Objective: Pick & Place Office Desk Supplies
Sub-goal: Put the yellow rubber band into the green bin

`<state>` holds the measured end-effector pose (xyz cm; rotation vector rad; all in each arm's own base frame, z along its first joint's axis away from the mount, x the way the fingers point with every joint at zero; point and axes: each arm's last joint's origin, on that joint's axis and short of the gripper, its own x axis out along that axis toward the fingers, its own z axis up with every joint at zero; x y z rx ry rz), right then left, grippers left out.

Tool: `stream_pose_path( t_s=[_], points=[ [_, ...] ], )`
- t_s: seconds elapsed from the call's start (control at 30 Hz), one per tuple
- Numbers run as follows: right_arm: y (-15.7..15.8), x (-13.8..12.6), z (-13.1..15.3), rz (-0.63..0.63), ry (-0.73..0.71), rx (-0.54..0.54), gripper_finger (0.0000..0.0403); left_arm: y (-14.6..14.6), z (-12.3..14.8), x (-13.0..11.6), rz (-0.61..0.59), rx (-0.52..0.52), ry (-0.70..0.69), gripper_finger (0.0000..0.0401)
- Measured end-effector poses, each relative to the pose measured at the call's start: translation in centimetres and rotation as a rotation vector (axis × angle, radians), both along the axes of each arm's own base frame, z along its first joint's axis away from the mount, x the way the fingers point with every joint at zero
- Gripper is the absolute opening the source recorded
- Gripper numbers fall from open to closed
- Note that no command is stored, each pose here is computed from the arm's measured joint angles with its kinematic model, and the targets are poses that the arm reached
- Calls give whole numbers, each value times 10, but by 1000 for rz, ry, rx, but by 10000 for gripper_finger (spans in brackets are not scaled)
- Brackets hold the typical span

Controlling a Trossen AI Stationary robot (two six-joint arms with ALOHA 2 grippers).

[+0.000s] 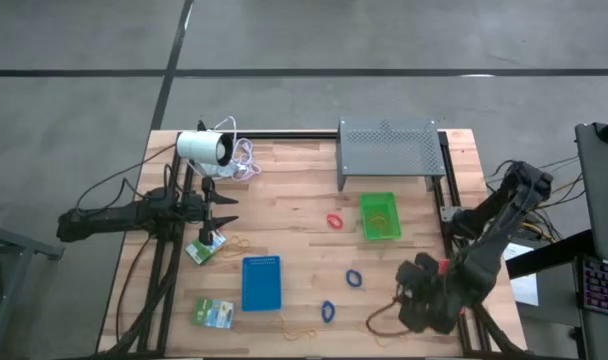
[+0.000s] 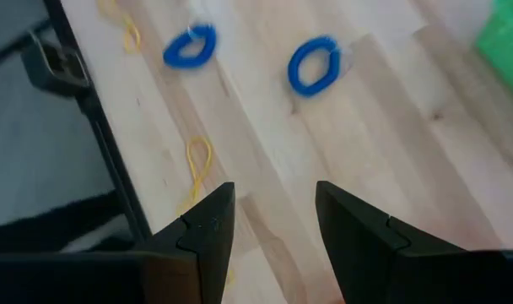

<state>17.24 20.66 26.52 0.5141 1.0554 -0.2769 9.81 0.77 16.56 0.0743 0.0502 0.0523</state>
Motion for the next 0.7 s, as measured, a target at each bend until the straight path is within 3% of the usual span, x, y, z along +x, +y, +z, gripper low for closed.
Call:
stream_pose_path(
  t_s=[0.17,0.47,0.7],
  points=[
    [24,1,-23,49,26,-35,164,0,0,0,0,0,0,212],
    [58,0,-60,137,121,6,164,0,0,0,0,0,0,212],
    [81,-8,-76,198,98,33,164,0,0,0,0,0,0,212]
  ],
)
